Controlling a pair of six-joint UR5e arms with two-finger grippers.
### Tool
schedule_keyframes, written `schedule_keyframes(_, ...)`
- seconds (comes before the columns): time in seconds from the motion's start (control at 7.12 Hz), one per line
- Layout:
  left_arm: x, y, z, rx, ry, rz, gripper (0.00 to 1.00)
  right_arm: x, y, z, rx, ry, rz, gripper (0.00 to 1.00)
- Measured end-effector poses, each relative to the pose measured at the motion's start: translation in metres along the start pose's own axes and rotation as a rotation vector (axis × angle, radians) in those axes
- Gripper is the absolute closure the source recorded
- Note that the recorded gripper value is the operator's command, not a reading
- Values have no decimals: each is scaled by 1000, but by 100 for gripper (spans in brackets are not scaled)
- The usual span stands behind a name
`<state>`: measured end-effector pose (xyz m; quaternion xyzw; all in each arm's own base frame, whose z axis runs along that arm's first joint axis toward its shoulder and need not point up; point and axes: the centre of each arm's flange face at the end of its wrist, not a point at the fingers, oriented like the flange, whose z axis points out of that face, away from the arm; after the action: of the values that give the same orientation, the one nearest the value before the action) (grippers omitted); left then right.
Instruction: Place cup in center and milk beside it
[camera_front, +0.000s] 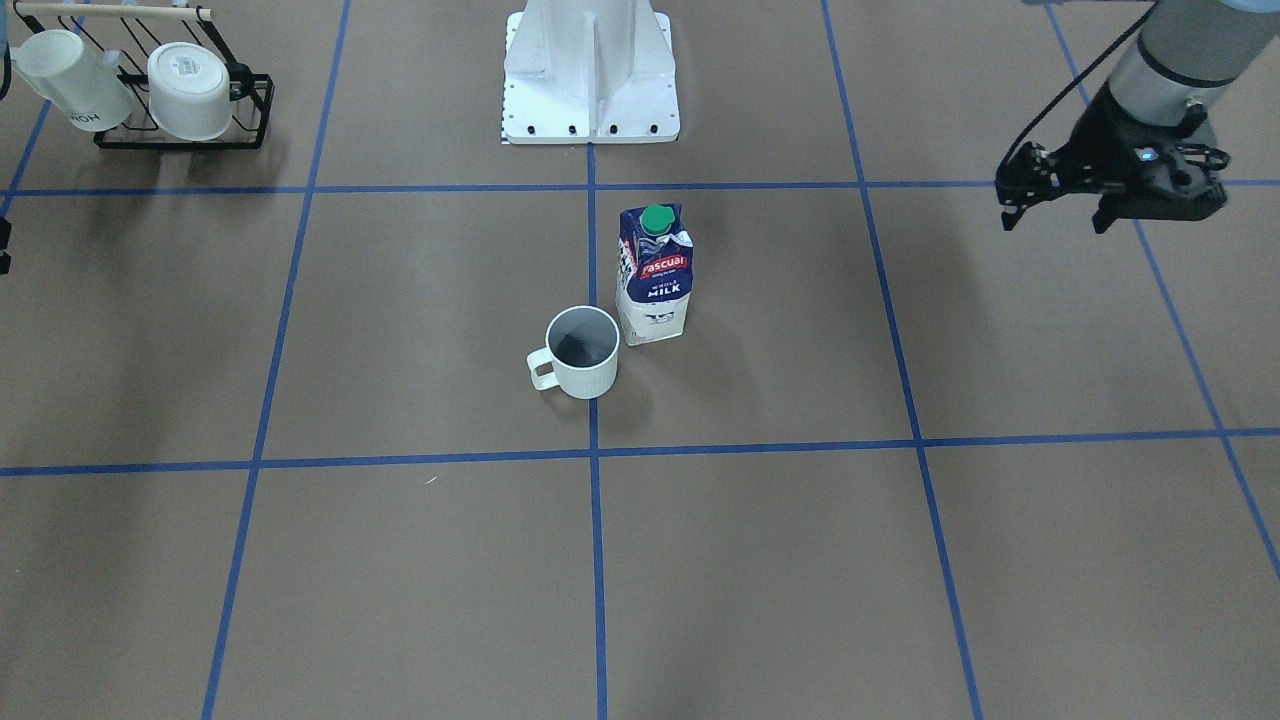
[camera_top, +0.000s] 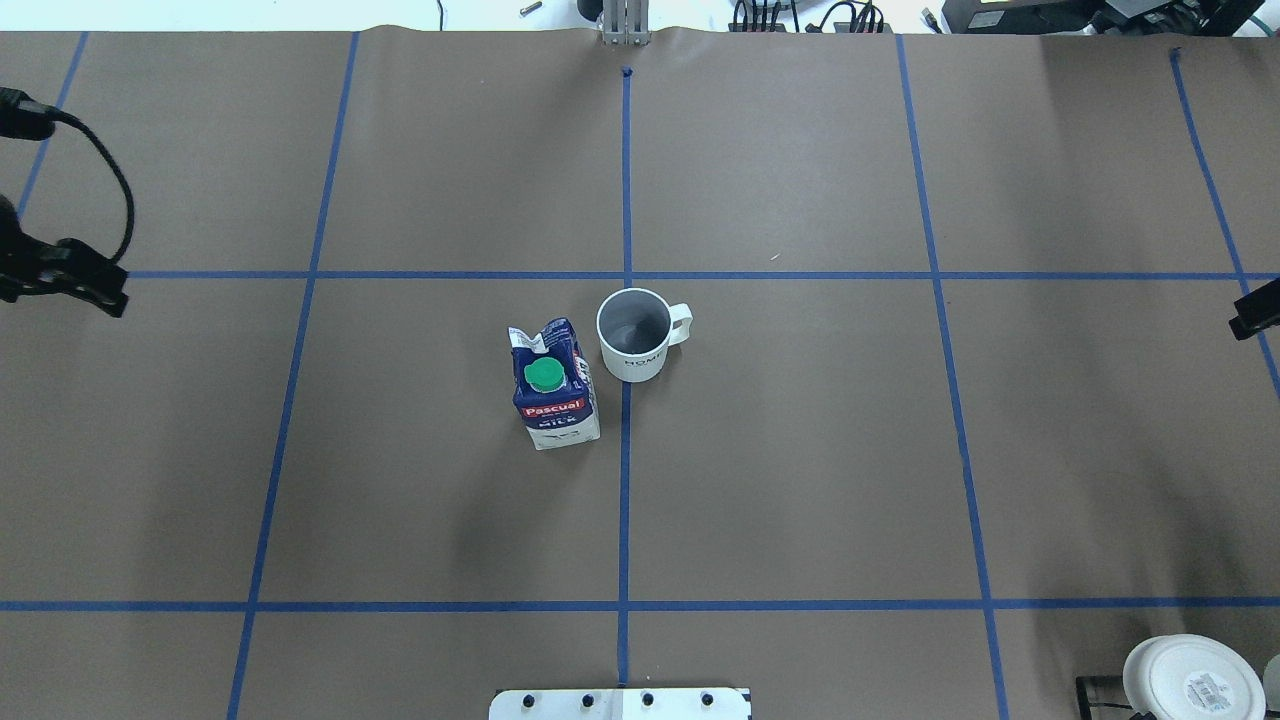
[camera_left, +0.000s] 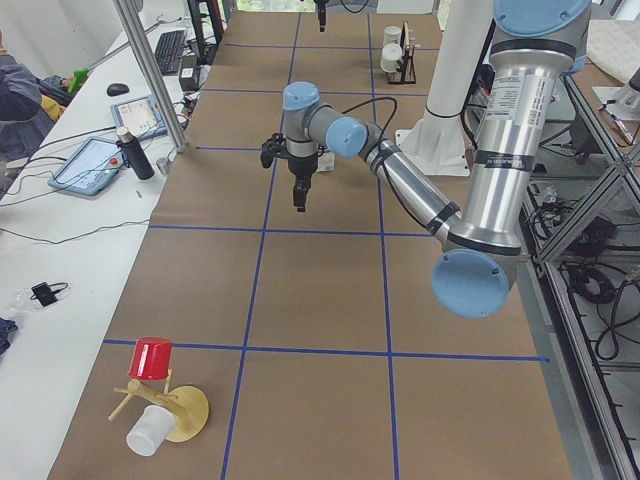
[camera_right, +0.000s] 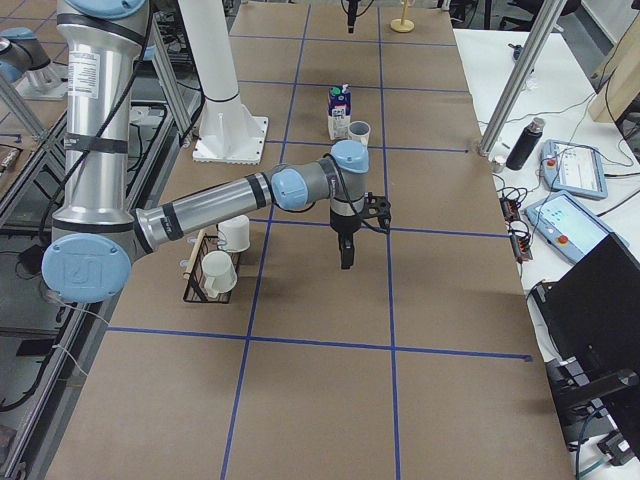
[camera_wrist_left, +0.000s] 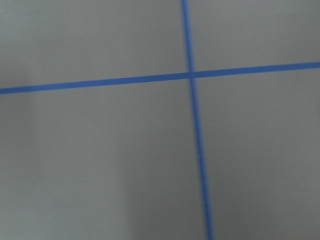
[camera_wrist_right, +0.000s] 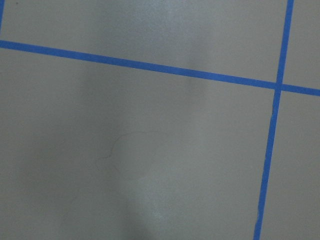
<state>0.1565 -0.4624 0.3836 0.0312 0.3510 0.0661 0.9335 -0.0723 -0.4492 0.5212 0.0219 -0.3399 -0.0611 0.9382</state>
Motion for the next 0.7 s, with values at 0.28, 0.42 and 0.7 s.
schedule_keyframes(0.28,-105,1,24,-26,49,71,2,59,5,-5,-1,-93,-22,0)
schedule_keyframes(0.42,-149,7,41,-11,63,87,2,76,11,-9,9,-115,-26,0)
schedule_keyframes(0.7,-197,21,60,13,68,78,2,89,23,-13,21,-134,-39,0)
